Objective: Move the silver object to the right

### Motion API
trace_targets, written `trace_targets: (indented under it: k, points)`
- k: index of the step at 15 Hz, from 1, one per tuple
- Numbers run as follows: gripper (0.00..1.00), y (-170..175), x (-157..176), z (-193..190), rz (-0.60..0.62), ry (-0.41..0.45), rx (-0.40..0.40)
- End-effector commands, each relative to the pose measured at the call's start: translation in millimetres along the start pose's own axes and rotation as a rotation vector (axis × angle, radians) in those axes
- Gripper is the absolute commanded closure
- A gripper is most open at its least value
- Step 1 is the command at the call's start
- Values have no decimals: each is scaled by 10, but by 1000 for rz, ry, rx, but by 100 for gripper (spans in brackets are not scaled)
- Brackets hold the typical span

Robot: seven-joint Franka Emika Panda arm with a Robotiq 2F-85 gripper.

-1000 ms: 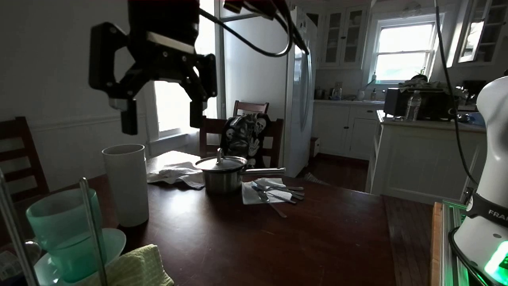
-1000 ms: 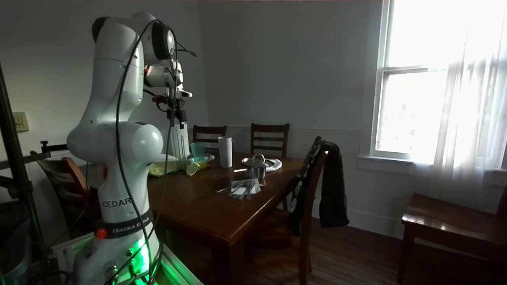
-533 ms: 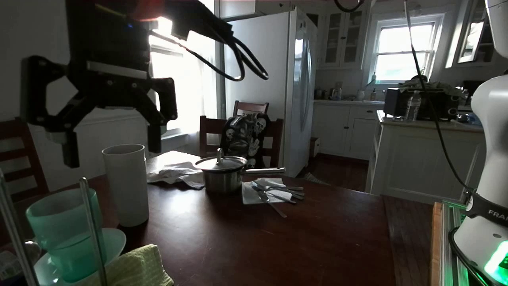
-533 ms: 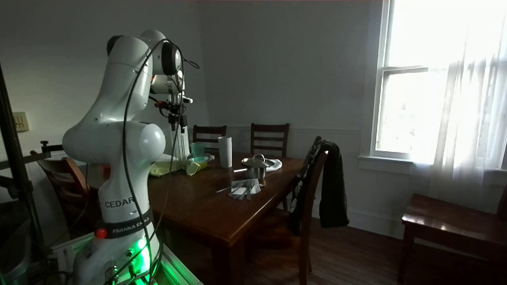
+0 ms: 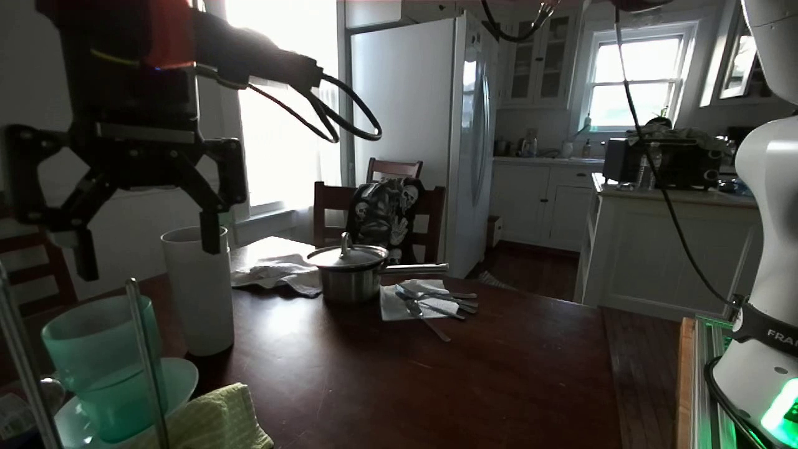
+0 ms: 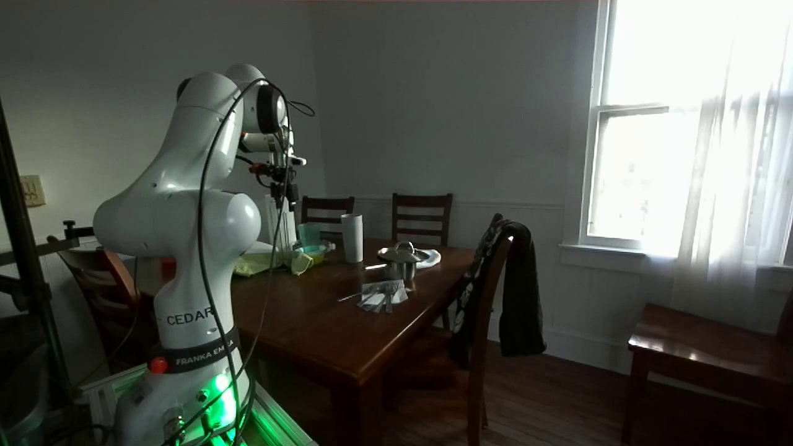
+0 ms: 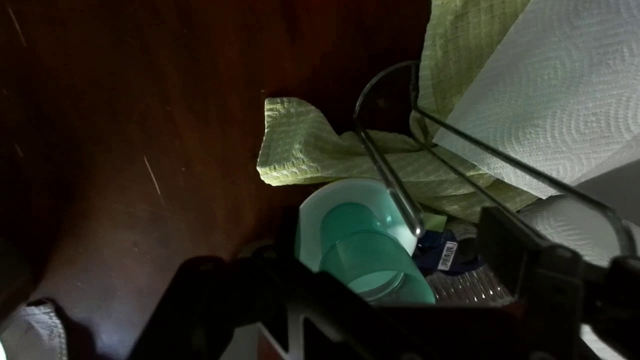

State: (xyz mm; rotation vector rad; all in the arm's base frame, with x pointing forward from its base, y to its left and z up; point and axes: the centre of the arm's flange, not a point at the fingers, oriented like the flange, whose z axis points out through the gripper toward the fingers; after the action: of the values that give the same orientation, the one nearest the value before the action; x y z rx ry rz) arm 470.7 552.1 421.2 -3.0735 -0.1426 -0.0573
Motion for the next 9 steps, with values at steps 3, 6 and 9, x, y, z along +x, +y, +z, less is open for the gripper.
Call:
trace_targets:
  k: [3, 6, 9]
  points:
    - [31, -263, 203, 88, -1, 19, -25]
    - [53, -329, 212, 182, -3, 10, -31]
    - [71, -363, 206, 239, 0, 0, -37]
